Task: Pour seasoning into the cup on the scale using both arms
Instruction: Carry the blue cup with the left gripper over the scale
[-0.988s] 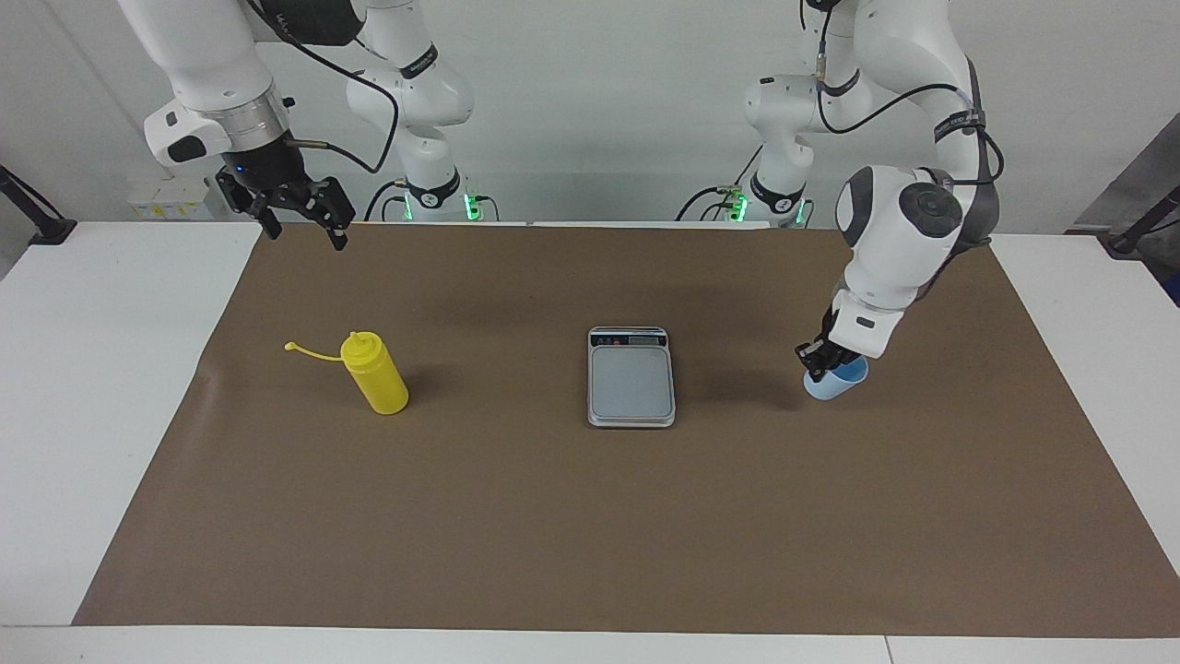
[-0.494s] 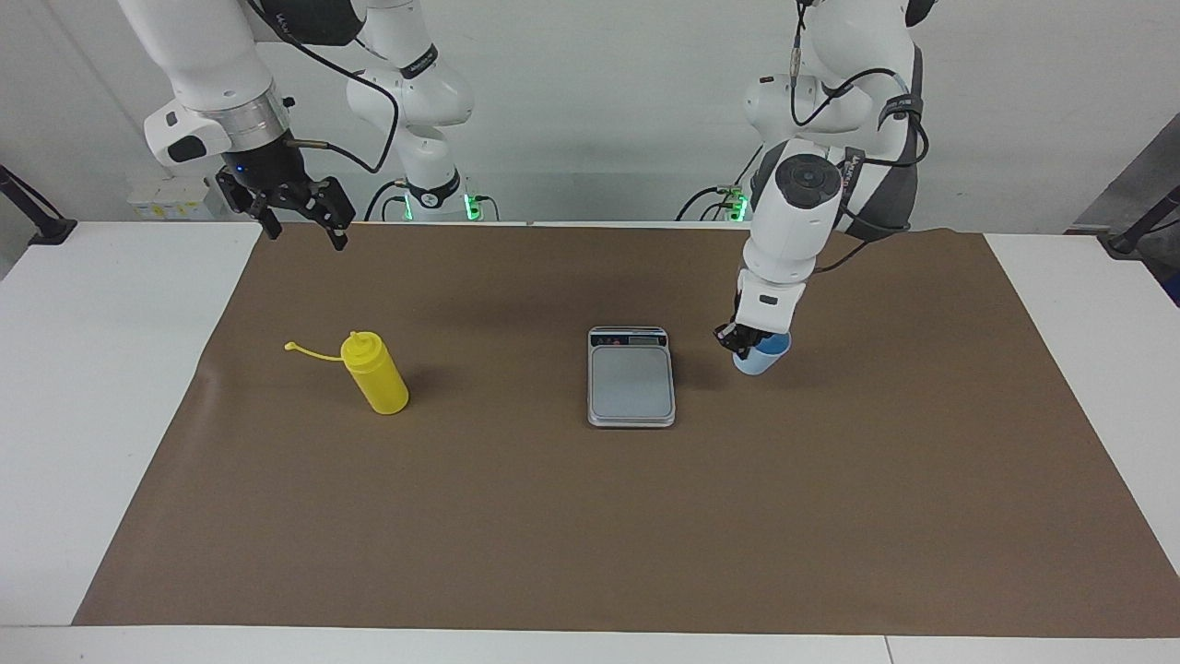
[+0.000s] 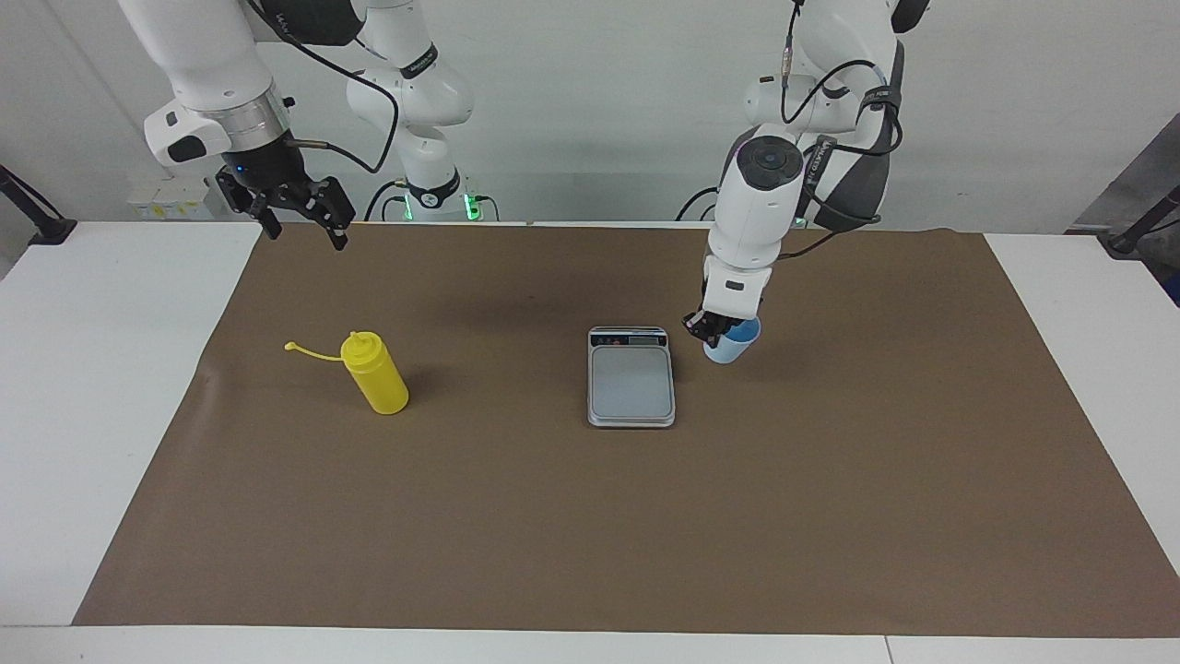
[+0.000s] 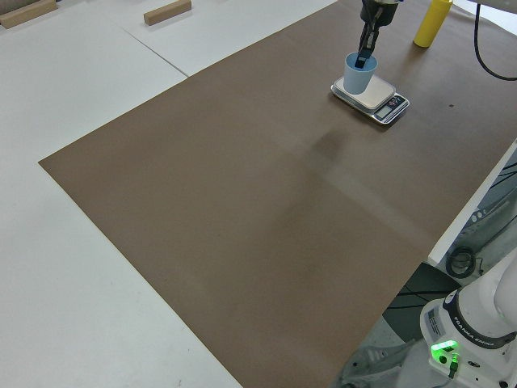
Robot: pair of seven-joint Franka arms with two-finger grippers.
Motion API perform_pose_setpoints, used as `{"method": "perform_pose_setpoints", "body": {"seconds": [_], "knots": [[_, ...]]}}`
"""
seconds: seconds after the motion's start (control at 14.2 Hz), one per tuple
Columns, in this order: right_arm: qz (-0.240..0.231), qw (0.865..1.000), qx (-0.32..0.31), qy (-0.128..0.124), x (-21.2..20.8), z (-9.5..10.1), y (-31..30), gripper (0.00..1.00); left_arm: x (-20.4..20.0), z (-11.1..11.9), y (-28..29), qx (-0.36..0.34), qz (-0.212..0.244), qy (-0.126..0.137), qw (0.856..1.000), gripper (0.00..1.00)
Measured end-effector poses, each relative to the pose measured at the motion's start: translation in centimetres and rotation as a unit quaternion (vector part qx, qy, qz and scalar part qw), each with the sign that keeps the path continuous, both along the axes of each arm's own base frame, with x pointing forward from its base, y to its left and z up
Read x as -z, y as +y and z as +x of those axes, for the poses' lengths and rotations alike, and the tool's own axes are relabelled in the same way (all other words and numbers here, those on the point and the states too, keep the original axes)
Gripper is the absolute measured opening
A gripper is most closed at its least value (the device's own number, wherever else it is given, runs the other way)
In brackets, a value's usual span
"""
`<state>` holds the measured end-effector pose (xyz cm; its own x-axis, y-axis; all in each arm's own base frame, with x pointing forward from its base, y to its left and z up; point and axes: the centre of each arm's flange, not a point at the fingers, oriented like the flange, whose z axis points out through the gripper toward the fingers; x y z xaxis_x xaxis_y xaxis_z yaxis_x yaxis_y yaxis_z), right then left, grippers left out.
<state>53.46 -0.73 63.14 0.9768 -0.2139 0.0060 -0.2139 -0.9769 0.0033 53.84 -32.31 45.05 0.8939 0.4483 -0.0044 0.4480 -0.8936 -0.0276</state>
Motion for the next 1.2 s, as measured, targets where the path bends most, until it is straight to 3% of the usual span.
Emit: {"method": "perform_pose_setpoints", "body": {"seconds": [0.56,1.2], "knots": [[0.000,1.000,0.000,0.000,0.0,0.0,0.0,1.00,2.8,0.9,-5.9,-0.037,0.012,0.005,0.999,0.04],[0.000,1.000,0.000,0.000,0.0,0.0,0.0,1.00,3.9,1.6,-8.8,-0.045,0.021,-0.015,0.999,0.04]]}}
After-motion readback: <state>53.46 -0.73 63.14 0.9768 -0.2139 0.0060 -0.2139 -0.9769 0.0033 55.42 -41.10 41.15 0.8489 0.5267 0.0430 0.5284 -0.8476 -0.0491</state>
